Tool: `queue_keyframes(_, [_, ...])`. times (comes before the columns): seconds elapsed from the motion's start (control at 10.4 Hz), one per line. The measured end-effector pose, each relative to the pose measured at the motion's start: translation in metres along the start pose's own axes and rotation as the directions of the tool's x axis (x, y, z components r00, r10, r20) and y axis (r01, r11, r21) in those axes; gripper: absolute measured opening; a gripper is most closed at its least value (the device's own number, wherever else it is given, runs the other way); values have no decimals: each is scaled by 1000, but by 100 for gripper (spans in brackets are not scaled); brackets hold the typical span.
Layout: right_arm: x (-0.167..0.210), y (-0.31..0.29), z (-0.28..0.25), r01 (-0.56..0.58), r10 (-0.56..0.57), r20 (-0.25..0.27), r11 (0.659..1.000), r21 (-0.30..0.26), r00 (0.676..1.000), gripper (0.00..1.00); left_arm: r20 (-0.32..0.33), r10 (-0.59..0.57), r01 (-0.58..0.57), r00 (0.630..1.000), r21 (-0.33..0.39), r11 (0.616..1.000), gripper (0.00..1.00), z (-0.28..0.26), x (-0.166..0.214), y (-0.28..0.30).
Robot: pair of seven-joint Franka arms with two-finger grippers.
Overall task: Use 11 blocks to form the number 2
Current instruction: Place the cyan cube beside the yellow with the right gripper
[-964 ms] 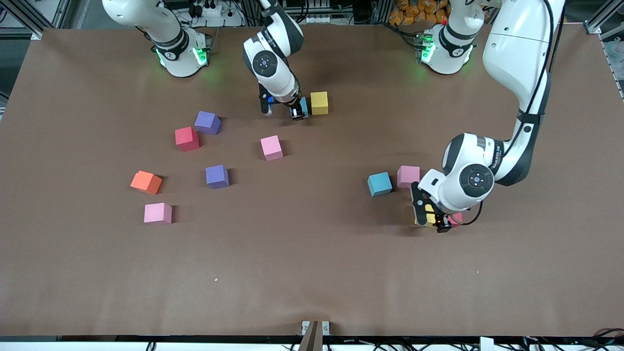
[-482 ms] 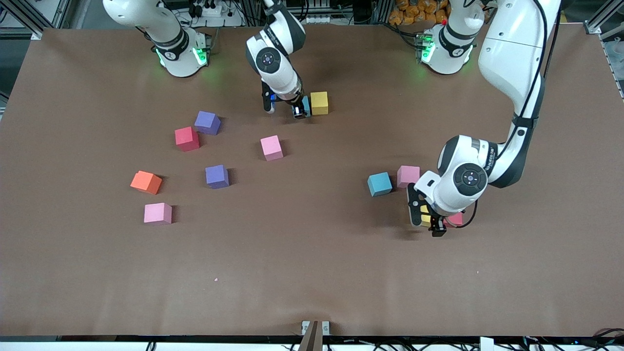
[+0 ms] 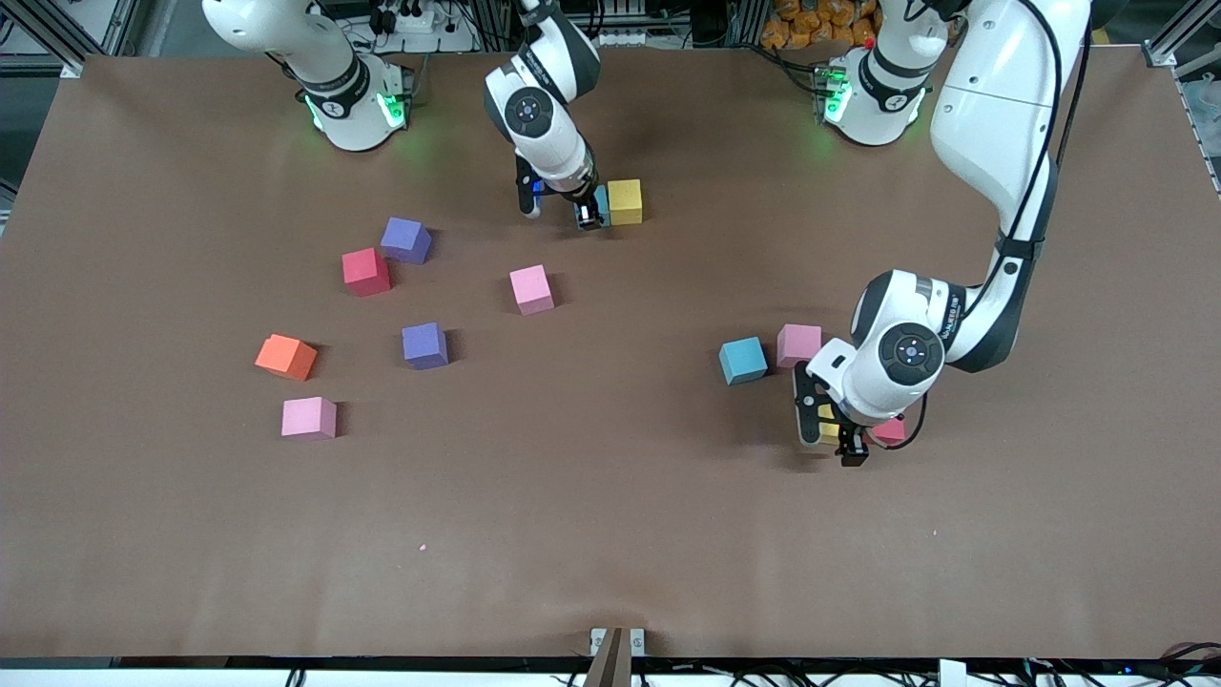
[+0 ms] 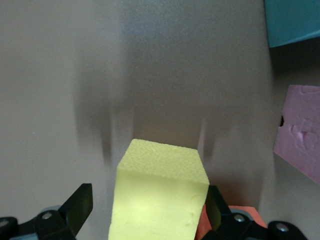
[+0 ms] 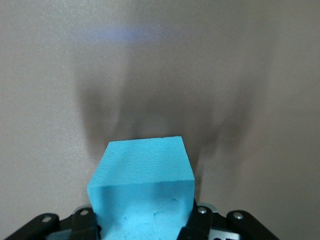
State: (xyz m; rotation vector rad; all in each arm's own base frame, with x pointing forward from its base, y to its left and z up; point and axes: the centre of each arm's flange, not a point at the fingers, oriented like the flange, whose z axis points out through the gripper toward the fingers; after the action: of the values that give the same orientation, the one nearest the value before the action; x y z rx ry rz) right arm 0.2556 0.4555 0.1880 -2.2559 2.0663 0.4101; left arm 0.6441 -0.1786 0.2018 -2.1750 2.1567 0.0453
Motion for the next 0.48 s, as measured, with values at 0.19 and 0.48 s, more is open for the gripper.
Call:
queue_keyframes(0.19, [0, 0, 0, -4, 4, 0, 1000, 1, 1000, 57, 1, 1, -1, 1000, -5, 1000, 99, 4, 0, 1])
queue_keyframes(0.48, [2, 1, 5, -12, 12, -8, 1000, -4, 1000, 81, 1, 2, -2, 1000, -4, 1000, 59, 3, 1, 1])
